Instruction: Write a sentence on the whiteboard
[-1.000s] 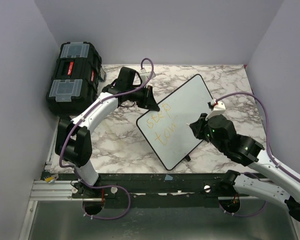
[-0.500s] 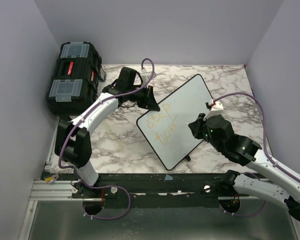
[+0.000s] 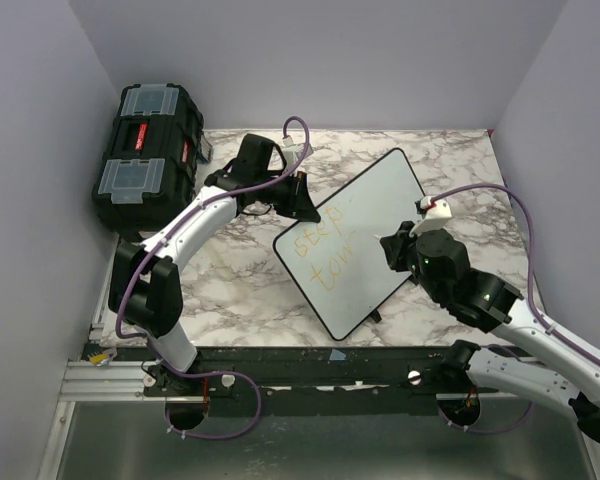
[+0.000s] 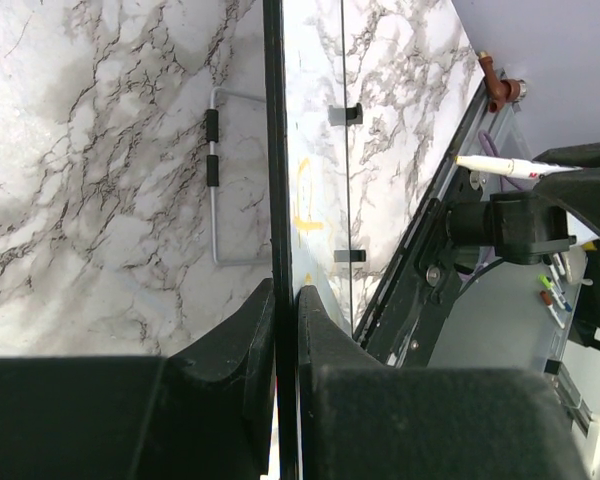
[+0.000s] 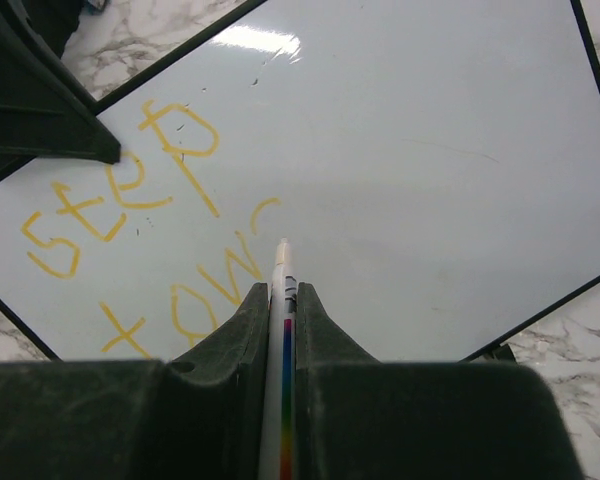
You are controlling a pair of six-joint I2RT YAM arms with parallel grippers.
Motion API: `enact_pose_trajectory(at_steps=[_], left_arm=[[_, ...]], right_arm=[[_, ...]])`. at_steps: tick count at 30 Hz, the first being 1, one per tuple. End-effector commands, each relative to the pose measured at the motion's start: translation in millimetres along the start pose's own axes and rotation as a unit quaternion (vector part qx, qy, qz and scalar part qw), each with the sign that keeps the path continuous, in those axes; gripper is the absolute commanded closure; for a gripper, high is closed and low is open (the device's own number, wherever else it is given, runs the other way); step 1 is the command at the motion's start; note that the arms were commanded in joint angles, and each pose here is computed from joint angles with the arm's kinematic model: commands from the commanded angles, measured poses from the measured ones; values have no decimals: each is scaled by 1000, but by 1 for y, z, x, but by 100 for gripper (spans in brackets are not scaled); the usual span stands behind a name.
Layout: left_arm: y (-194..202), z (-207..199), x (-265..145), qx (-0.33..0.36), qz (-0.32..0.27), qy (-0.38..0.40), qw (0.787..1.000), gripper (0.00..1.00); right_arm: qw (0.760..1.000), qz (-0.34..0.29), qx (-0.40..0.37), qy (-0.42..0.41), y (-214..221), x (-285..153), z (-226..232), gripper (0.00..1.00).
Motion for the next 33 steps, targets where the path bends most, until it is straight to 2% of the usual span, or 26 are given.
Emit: enact_pose_trajectory(at_steps=[1,16,33], left_arm=[[-12,-12,-7,71,-36,-9,997,100],[-11,-13,-9,73,-41,-23,996,100],[-13,-12,-11,71,-44,-35,996,100]], right_arm=[[999,-20,1,41,-6,-1,-13,99],[998,-21,10,65,-1,-7,-25,99],[999,-34,-20,16,-10,-6,-6,99]])
Point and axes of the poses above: each gripper's point midway between its finger pads, its own x axis out along the fingers, its own z axis along the line the jaws close on, y = z × x, the point moved 2 cm from there along -x, back along the fingers, and after that the axes turned 13 degrees about -x, right-handed, at the moved point
